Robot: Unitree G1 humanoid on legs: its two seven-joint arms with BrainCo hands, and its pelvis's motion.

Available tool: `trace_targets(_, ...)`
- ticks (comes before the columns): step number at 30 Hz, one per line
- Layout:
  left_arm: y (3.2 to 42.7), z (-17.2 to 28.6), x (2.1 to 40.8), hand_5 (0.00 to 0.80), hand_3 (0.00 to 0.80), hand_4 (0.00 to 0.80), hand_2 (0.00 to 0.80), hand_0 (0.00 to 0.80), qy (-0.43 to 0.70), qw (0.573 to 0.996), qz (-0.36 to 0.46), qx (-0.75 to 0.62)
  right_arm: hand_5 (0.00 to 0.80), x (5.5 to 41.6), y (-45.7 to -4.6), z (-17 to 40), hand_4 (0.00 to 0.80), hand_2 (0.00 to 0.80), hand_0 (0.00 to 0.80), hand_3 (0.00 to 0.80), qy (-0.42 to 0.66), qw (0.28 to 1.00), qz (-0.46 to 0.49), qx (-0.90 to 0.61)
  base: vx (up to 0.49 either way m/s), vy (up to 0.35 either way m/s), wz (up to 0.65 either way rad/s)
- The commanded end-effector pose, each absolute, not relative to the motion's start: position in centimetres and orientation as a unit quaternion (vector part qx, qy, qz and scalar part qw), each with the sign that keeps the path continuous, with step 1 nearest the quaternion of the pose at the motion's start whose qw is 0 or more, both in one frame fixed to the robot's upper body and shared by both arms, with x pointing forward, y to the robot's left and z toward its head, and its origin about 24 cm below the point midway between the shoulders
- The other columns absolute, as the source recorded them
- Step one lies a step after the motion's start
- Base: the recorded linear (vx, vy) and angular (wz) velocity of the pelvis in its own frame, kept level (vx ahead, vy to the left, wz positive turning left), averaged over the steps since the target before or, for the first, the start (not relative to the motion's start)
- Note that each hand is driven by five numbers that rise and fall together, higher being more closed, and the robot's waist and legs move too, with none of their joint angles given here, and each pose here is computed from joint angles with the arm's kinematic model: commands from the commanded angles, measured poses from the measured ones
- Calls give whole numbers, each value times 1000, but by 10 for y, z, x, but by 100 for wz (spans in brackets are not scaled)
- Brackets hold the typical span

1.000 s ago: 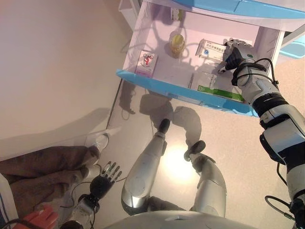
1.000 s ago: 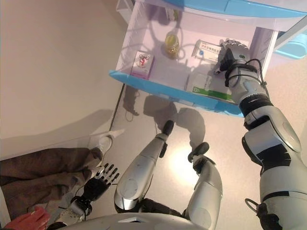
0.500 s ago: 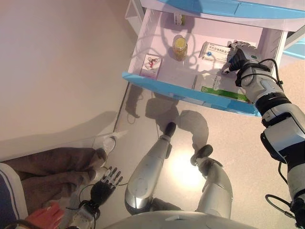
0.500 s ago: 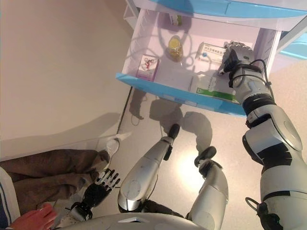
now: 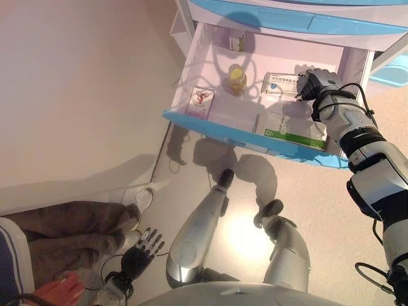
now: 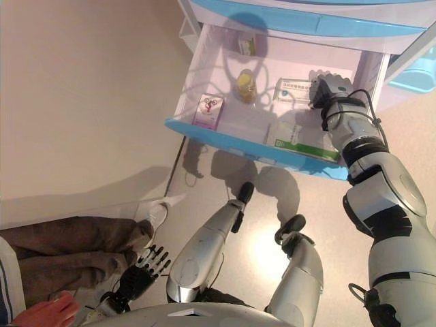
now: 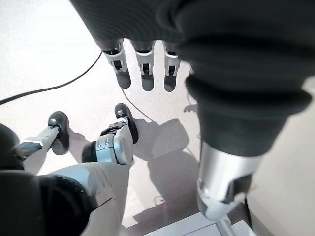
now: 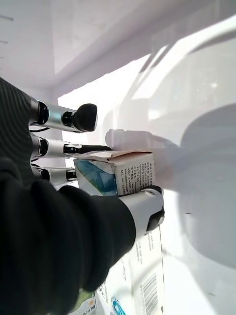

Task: Open the drawer and pick up the medicine

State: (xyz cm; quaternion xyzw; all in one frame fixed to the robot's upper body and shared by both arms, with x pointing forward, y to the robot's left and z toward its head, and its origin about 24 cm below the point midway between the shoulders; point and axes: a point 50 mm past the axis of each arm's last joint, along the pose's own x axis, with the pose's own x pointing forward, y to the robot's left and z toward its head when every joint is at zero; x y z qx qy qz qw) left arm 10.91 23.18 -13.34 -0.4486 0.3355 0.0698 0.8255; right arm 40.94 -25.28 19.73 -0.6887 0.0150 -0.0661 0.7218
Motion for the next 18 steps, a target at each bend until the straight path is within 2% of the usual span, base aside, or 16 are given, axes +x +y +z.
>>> trace_targets(1,240,-140,76,0,0,0,0,0,372,821,82,-425,800,410,-241,190,800,800,800,800,-1,701,-26,-713,-8,-36,-1)
trace_targets(18,243,-136,88,0,0,0,0,0,353,835,76,-416,800,400,-211,197,800,800,800,800,-98,713,18,-694,-17,-21,-7)
